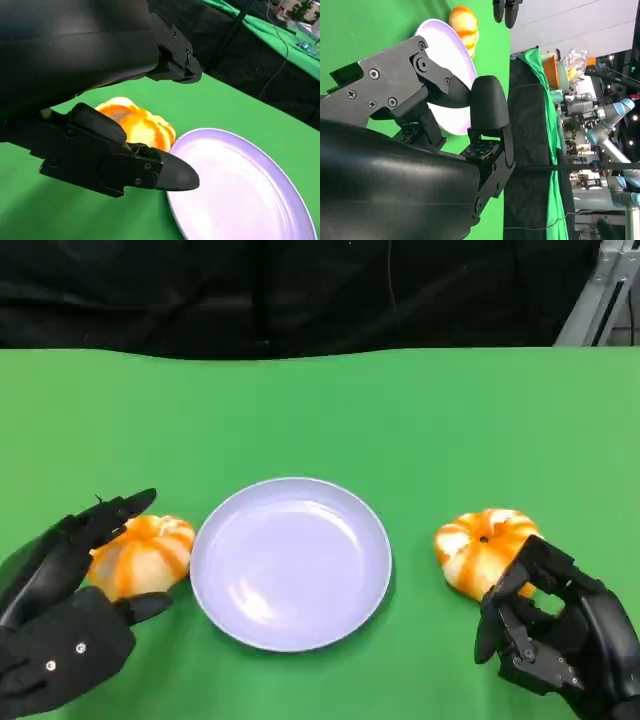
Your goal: Grasp the bread from the table and place it into the plate.
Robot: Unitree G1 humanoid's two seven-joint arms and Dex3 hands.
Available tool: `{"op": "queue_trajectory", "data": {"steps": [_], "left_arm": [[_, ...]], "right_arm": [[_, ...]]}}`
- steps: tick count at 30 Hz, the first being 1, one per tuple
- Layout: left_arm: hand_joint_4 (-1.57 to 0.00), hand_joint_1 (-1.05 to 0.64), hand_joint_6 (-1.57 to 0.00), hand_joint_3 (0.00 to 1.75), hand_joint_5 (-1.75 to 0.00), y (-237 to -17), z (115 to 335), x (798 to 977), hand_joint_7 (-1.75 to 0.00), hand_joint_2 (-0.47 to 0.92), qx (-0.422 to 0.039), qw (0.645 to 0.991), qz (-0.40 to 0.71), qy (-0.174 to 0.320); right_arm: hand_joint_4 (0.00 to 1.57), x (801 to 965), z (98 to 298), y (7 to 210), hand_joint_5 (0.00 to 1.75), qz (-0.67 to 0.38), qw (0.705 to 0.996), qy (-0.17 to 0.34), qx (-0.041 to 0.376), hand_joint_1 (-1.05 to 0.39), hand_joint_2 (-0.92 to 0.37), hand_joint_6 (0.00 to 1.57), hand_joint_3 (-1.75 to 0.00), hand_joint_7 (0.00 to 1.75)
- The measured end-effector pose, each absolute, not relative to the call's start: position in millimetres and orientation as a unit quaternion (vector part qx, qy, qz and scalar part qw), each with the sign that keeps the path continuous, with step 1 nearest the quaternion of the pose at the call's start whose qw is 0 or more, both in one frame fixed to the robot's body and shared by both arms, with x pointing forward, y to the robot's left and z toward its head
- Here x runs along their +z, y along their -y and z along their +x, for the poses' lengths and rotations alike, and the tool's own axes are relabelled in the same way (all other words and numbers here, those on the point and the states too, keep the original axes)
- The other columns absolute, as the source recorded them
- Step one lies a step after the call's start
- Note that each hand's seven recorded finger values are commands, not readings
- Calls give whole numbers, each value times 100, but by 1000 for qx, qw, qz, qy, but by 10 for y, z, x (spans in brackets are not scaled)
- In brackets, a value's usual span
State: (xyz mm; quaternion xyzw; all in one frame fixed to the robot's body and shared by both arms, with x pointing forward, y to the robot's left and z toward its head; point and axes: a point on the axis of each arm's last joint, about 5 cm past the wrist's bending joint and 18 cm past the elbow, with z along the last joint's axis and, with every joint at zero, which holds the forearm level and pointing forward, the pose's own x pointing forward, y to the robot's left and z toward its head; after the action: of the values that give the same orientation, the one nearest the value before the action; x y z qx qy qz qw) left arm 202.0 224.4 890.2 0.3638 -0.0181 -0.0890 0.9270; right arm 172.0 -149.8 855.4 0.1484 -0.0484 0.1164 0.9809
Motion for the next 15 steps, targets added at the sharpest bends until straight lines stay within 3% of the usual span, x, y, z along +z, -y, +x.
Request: {"op": "queue_trajectory", "data": {"steps": [6, 15], "left_arm": [[-13, -83, -33, 24, -10, -2230, 2080, 8917, -2, 92, -105, 884, 455, 26], [-14, -83, -34, 24, -9, -2219, 2081, 8893, -2, 92, -105, 879, 464, 25]], "right_arm": [[83, 8553, 1721, 1495, 175, 148, 981, 47, 116, -15, -63, 60, -104, 175], [83, 8553, 1721, 1495, 175, 148, 981, 46, 114, -15, -62, 60, -105, 175]]}}
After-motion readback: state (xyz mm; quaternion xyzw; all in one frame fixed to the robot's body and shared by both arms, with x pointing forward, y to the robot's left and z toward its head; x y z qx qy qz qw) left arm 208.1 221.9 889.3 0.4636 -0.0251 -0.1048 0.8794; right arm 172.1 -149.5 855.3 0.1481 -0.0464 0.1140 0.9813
